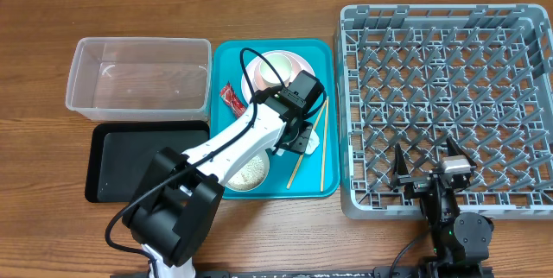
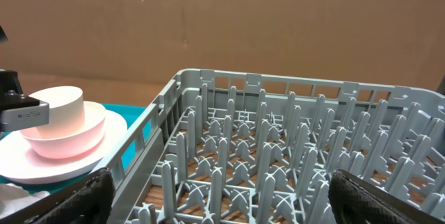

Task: Sort waste into correct bins and load items into the dishwasher
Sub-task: 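Close the left gripper on the crumpled white tissue, then carry the tissue left and release it into the clear bin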

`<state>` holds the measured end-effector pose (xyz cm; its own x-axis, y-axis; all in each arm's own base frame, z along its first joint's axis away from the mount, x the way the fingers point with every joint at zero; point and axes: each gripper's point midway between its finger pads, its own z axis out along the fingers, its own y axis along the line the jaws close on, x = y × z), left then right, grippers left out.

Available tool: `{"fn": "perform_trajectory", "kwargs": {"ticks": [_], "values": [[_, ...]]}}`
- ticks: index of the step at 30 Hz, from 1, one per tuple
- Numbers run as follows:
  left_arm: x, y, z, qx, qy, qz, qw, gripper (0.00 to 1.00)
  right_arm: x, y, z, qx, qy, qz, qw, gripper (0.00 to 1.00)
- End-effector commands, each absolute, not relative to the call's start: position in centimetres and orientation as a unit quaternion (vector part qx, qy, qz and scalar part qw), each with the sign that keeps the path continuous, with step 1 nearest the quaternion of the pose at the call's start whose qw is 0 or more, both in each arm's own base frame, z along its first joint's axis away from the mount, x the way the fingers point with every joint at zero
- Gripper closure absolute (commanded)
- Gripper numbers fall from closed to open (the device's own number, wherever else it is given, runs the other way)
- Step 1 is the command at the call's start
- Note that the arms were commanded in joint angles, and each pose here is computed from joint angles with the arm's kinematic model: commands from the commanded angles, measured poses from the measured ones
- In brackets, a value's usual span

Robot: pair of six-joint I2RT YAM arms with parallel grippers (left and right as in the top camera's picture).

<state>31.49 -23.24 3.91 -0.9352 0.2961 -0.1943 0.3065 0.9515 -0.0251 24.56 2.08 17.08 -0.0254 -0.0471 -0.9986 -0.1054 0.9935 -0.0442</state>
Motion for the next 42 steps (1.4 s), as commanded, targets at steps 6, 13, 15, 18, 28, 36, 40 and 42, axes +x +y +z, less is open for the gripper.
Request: {"fn": "perform_trajectory", "kwargs": {"ticks": [6,13,15,18,28,36,40,42], "values": [[31.5,-22.8,3.5,0.155,0.983,-0.015,0.094,0.62,24.6,2.0,17.0,-0.054,0.712,0.019,0.699,0.0],[30.8,-22.4,2.8,0.155,0.984,-0.01,0.081,0.62,24.6,2.0,17.0,-0.054,0.712,0.019,0.699,0.0],[30.8,-22.3,2.8,0.155,0.985,-0.01,0.081,0.63,24.6,2.0,17.0,-0.054,0.712,0.019,0.699,0.0],[30.8,-22.4,2.8,0.155,0.984,-0.011,0.082,0.66,24.6,2.0,17.0,-0.054,0.712,0.019,0.699,0.0],[30.8,-22.4,2.9,0.156,0.984,-0.011,0.082,0.96,24.6,2.0,17.0,-0.054,0.712,0.018,0.699,0.0],[31.7,-22.5,6.0,0.151,0.985,-0.009,0.08,0.96,24.6,2.0,17.0,-0.054,0.712,0.019,0.699,0.0],[33.0,-22.3,9.5,0.143,0.986,-0.01,0.088,0.96,24.6,2.0,17.0,-0.054,0.712,0.019,0.699,0.0],[33.8,-22.0,11.3,0.138,0.986,-0.012,0.095,0.96,24.6,2.0,17.0,-0.054,0.712,0.019,0.699,0.0]]}}
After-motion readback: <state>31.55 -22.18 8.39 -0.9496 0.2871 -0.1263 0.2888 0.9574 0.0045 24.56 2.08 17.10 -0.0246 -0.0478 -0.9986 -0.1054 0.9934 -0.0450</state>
